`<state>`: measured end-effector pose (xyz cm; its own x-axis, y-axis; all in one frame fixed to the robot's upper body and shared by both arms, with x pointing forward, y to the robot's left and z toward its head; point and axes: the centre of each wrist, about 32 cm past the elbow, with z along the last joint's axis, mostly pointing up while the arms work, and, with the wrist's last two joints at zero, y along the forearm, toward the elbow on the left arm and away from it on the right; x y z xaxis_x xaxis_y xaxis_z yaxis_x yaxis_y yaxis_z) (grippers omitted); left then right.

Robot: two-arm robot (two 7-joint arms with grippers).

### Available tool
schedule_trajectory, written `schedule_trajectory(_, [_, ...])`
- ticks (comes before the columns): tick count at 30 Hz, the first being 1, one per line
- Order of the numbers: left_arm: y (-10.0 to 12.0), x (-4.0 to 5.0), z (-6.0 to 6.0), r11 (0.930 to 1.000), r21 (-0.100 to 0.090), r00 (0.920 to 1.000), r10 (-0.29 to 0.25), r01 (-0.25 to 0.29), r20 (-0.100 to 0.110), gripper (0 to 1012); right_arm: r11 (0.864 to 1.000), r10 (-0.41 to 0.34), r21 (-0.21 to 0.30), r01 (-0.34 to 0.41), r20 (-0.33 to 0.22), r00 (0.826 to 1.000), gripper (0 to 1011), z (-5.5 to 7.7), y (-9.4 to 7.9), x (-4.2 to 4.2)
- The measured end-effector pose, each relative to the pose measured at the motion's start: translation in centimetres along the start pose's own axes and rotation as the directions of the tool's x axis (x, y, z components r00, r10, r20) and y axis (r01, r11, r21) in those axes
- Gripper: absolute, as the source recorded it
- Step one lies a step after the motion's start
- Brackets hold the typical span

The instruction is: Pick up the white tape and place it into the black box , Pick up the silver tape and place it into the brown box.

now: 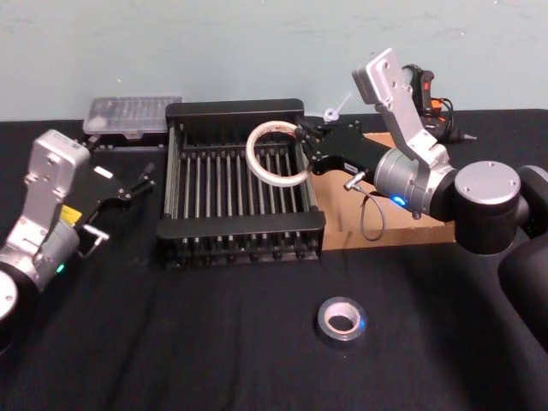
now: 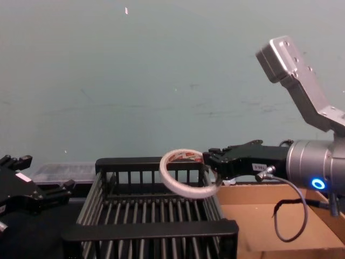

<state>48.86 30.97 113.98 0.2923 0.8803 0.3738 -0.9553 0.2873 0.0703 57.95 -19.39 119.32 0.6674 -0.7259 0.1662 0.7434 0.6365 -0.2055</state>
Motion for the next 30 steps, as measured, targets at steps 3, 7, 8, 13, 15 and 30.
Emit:
schedule_trajectory(3, [0.00,0.00,0.00,1.0000,0.000,1.0000,0.000,0.000,0.000,1001,1.000,0.000,0.000,0.000,0.000,1.000,125,0.01,-0.01,0.01])
schedule_trajectory(7, [0.00,0.00,0.00,1.0000,0.000,1.0000,0.000,0.000,0.000,1001,1.000,-0.001,0.000,0.001,0.000,1.000,269,-0.01,-0.03,0.01])
schedule_trajectory(8, [0.00,0.00,0.00,1.0000,0.000,1.0000,0.000,0.000,0.000,1001,1.000,-0.001,0.000,0.001,0.000,1.000,293,-0.01,-0.03,0.01])
schedule_trajectory(13, [0.00,0.00,0.00,1.0000,0.000,1.0000,0.000,0.000,0.000,1001,1.000,-0.001,-0.001,0.001,0.000,1.000,471,-0.02,-0.04,0.01])
schedule_trajectory(15, [0.00,0.00,0.00,1.0000,0.000,1.0000,0.000,0.000,0.000,1001,1.000,-0.001,-0.001,0.001,0.000,1.000,530,-0.02,-0.04,0.01])
schedule_trajectory(30, [0.00,0.00,0.00,1.0000,0.000,1.0000,0.000,0.000,0.000,1002,1.000,0.000,0.000,0.000,-0.001,1.000,972,-0.02,-0.04,0.01])
